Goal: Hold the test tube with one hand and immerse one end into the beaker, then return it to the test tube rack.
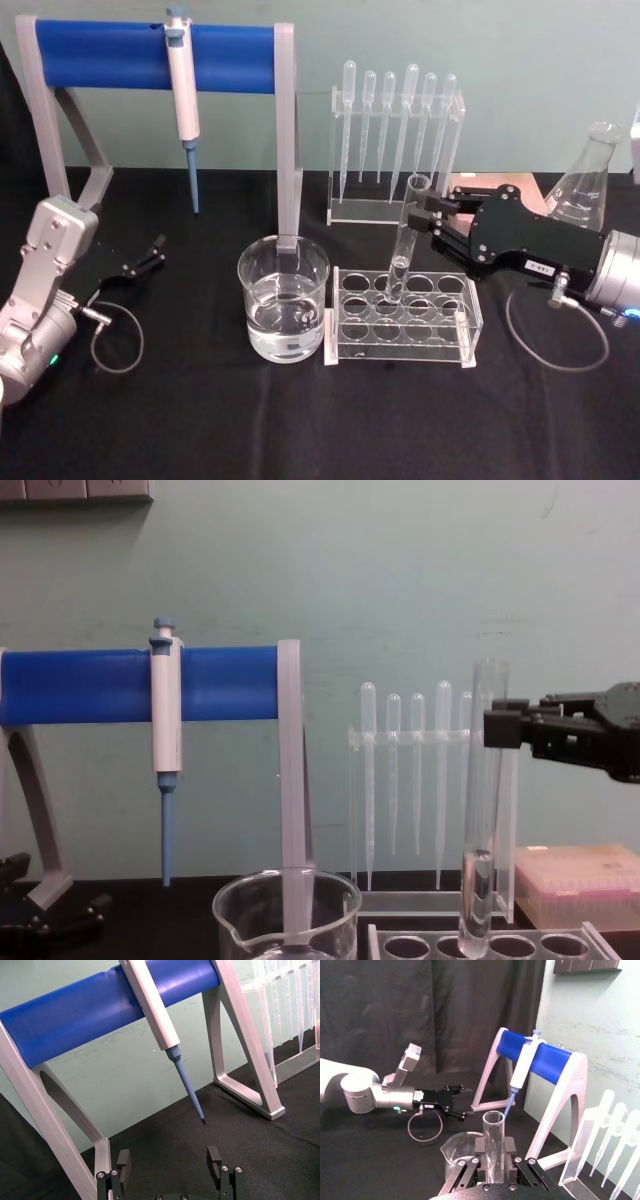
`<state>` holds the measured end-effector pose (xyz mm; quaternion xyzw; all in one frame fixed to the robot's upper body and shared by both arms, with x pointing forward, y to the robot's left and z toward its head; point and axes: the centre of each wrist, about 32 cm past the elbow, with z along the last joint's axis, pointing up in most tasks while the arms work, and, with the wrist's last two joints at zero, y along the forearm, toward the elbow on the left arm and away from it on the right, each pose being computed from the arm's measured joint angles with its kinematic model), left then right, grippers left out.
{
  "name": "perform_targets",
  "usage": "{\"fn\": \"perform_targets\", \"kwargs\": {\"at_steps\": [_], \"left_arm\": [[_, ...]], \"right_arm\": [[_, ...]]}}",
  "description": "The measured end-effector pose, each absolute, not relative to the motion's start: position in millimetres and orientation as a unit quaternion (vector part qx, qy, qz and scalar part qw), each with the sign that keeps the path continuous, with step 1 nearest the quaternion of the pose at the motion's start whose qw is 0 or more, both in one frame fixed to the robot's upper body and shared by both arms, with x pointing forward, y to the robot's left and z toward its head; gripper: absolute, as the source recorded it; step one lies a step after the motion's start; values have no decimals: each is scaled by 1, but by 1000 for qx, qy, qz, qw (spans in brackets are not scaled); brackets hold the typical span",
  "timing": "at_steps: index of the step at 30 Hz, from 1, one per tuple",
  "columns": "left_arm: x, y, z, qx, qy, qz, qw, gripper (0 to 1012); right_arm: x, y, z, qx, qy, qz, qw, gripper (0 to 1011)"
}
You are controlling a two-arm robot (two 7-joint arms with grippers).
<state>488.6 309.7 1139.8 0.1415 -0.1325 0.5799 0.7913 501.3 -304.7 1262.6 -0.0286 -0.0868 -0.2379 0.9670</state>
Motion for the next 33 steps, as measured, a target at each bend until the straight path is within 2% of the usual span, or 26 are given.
{"fn": "perform_targets", "kwargs": {"at_steps": [16,33], "left_arm": [[489,310,1140,141,-132,580,791,1000],[489,310,1140,141,-132,580,791,1000]], "right_arm": [[506,-300,1243,-33,-78,-243,966,226],[500,-295,1219,-47,-73,-255,963,226]]}}
